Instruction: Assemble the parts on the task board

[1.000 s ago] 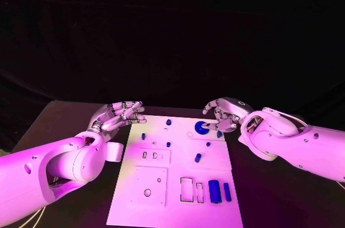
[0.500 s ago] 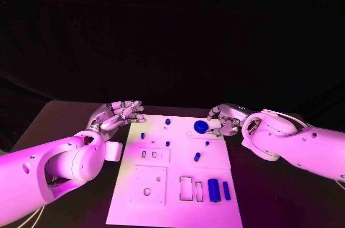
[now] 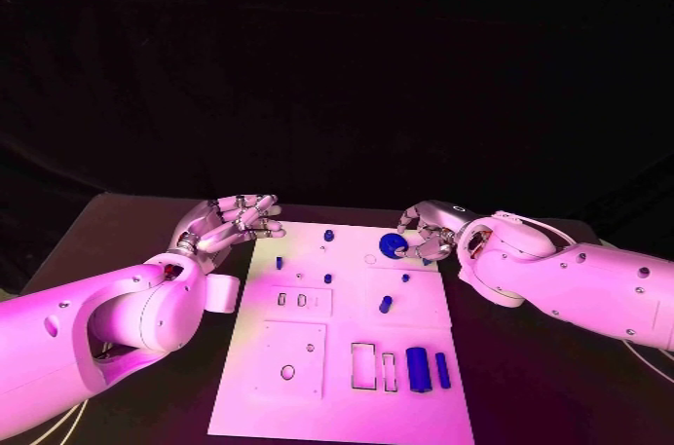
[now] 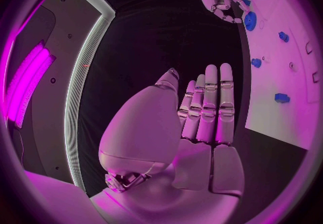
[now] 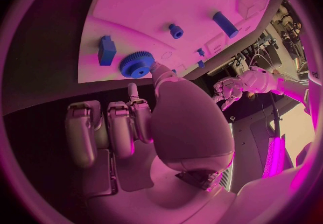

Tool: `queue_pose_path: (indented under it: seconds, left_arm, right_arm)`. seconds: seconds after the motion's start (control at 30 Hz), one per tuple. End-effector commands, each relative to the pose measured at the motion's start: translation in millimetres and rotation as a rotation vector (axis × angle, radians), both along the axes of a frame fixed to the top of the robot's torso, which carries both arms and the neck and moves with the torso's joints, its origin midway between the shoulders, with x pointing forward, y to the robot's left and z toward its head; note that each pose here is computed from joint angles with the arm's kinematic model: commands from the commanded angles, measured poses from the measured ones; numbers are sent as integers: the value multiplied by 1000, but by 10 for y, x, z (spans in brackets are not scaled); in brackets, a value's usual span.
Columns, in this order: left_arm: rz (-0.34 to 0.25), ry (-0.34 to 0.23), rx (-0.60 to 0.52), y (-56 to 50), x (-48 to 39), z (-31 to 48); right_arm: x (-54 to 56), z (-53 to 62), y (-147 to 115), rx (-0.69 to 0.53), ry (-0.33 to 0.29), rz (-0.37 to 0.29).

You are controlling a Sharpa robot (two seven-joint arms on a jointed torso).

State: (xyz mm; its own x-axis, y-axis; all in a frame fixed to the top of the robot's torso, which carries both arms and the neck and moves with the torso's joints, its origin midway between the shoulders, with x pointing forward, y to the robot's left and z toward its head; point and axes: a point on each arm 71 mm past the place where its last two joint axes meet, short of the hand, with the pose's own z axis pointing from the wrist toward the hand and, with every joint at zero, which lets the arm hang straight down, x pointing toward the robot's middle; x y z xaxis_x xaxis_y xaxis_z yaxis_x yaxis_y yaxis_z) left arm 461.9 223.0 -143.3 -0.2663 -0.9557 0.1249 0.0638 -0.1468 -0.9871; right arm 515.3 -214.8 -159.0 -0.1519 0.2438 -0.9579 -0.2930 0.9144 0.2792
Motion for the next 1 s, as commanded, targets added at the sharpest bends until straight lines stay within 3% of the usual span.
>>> queue_pose_path:
  seconds: [0.03, 1.0]
  left_arm:
    - [-21, -6, -12, -27, -3, 16]
    - [-25, -2, -12, -27, 3, 11]
  right_arm:
    - [9, -21, 25, -11, 3, -3]
    - [102, -126, 89, -94, 19, 3]
